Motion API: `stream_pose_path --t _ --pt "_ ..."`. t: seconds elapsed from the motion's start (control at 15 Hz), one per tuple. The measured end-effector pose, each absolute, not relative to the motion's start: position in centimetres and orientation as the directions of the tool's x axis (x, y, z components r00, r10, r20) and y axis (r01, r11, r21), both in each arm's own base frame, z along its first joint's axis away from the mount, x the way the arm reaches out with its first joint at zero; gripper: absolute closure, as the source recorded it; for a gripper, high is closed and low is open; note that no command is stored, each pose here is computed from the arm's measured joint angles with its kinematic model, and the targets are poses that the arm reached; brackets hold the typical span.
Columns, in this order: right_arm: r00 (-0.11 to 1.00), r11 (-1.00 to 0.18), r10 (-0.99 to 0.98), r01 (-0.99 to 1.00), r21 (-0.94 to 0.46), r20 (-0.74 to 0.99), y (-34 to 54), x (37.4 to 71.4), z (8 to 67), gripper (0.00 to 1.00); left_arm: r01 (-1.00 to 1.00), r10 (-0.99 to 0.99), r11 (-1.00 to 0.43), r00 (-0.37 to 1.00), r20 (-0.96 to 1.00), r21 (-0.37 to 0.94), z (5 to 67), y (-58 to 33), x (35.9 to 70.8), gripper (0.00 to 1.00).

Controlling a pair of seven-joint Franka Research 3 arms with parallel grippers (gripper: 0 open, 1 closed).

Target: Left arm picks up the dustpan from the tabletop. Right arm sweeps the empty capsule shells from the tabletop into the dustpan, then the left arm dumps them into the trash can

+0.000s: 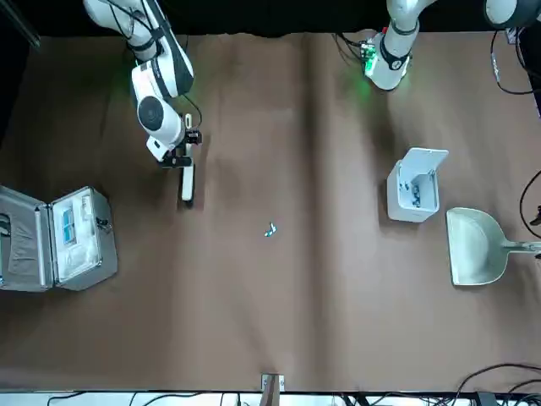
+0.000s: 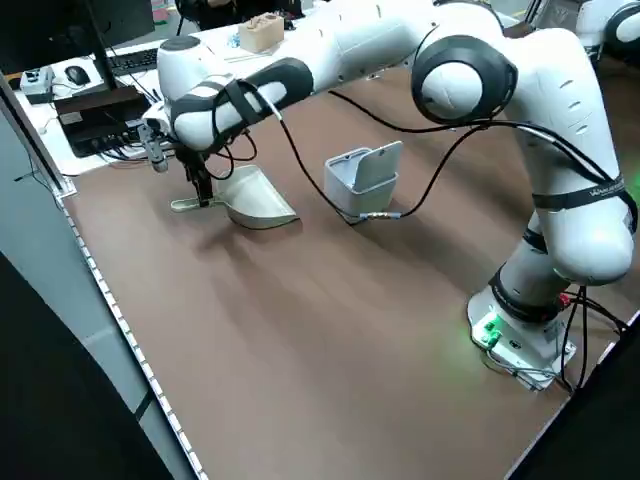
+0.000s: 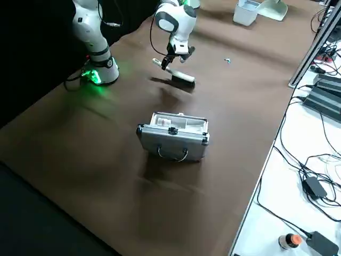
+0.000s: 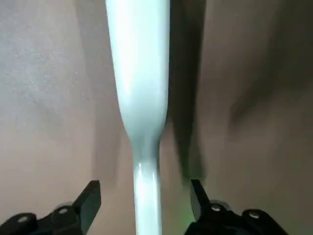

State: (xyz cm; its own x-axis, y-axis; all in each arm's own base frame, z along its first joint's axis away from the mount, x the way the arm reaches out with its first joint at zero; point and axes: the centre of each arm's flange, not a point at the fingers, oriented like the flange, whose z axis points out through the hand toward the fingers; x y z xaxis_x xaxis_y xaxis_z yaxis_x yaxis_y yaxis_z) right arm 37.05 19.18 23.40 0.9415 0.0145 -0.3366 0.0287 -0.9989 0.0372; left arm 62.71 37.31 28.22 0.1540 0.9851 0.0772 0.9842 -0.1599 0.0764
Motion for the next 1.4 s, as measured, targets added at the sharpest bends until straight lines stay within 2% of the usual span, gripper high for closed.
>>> stream_pose_path --t 0.27,0.47,0.93,1.13,1.27,1.33,1.4 --pt "0.937 -0.998 0.018 0.036 0.046 -0.348 19.4 36.8 22.7 0.21 0.985 0.980 -0.168 0.162 0.114 0.040 26.4 38.2 62.6 0.00" --pt "0.933 -0.998 0.015 0.037 0.054 -0.359 19.3 36.6 22.1 0.28 0.984 0.978 -0.175 0.170 0.124 0.030 25.8 38.5 62.9 0.00" --pt "0.929 -0.997 0.011 0.037 0.063 -0.370 19.2 36.5 21.3 0.34 0.982 0.973 -0.188 0.184 0.141 0.016 24.8 38.7 63.0 0.00" --pt "0.928 -0.997 0.009 0.036 0.065 -0.371 19.2 36.5 21.1 0.43 0.981 0.971 -0.193 0.188 0.149 0.016 24.4 38.9 63.1 0.00" --pt "0.928 -0.997 0.009 0.036 0.066 -0.372 19.2 36.5 21.0 0.45 0.979 0.967 -0.205 0.201 0.155 0.013 24.2 38.4 63.4 0.03" --pt "0.928 -0.997 0.009 0.036 0.066 -0.372 19.2 36.5 21.0 0.47 0.977 0.966 -0.211 0.207 0.157 0.011 24.2 38.2 63.6 0.09" --pt "0.928 -0.997 0.009 0.036 0.066 -0.372 19.2 36.5 21.0 0.47 0.976 0.964 -0.217 0.212 0.160 0.010 24.3 37.9 63.7 0.10"
